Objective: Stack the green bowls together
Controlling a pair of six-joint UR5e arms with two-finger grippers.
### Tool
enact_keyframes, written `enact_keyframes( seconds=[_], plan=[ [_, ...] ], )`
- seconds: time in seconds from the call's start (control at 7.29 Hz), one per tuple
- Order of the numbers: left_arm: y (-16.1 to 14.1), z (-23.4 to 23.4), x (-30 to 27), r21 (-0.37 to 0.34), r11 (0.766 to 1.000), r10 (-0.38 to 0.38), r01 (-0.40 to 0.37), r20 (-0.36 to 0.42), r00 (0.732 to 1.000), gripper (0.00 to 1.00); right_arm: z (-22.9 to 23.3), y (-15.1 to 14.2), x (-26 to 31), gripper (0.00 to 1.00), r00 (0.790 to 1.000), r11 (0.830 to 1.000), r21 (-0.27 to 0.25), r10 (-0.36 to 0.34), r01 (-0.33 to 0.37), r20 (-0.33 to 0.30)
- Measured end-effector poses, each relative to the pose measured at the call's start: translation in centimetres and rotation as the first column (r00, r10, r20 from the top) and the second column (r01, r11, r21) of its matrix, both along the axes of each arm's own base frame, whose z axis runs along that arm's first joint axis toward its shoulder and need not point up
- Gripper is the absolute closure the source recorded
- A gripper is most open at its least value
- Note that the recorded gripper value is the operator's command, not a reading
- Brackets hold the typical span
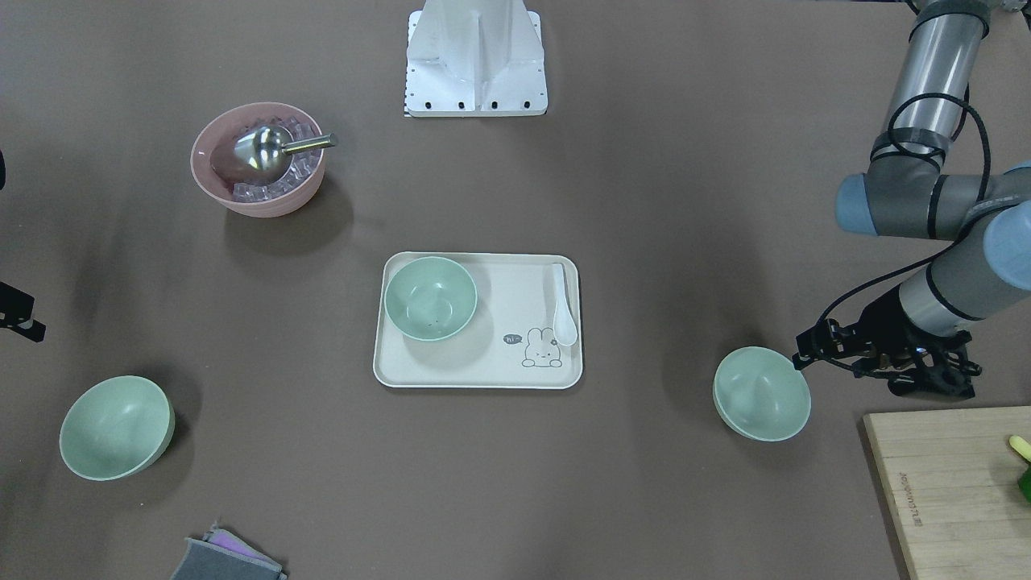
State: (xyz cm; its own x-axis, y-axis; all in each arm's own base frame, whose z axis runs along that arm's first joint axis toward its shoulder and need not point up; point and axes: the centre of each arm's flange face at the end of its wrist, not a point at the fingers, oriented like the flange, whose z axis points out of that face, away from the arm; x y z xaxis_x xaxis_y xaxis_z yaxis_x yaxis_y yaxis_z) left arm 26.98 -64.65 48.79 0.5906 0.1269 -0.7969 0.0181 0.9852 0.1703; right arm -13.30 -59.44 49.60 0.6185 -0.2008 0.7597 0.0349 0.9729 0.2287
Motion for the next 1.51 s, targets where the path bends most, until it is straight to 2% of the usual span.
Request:
enact_keyframes(
  seconds=[0.27,0.41,0.55,0.69,0.82,1.1,1.37,1.51],
  plan=[
    [-0.8,0.2,2.0,0.004,1.0,-0.001,0.001,0.03,1.0,0.03,-0.1,-0.3,-0.1,0.0,1.0,1.0,0.001,0.0,0.0,-0.001],
    [-0.7,0.5,3.0,-0.001,1.0,0.009,-0.009,0.037,0.999,0.08,0.1,-0.5,-0.2,0.0,1.0,1.0,-0.003,0.0,0.0,-0.002],
    [-0.5,0.8,3.9,-0.004,1.0,0.022,-0.022,0.042,0.999,0.19,0.3,-0.7,-0.3,0.0,1.0,1.0,-0.008,0.0,0.0,-0.004],
    [-0.2,0.9,4.6,-0.004,0.999,0.034,-0.034,0.044,0.998,0.5,0.5,-0.9,-0.3,0.0,1.0,1.0,-0.012,-0.001,0.001,-0.004],
    [-0.1,0.9,4.9,-0.003,0.999,0.04,-0.04,0.044,0.998,0.7,0.6,-1.0,-0.4,0.0,1.0,1.0,-0.014,-0.001,0.001,-0.005],
    [-0.3,0.6,4.4,0.0,0.999,0.037,-0.037,0.036,0.999,0.71,0.3,-1.3,-0.4,0.0,1.0,1.0,-0.011,0.0,0.0,-0.003],
    [-1.1,0.2,2.1,-0.005,1.0,0.023,-0.023,0.012,1.0,0.88,0.3,-1.3,-0.4,0.0,1.0,1.0,-0.011,0.001,-0.001,-0.004],
    [-1.3,0.3,1.6,-0.011,1.0,0.02,-0.02,0.007,1.0,0.88,0.4,-1.3,-0.4,0.0,1.0,1.0,-0.013,0.001,-0.001,-0.005]
  ],
)
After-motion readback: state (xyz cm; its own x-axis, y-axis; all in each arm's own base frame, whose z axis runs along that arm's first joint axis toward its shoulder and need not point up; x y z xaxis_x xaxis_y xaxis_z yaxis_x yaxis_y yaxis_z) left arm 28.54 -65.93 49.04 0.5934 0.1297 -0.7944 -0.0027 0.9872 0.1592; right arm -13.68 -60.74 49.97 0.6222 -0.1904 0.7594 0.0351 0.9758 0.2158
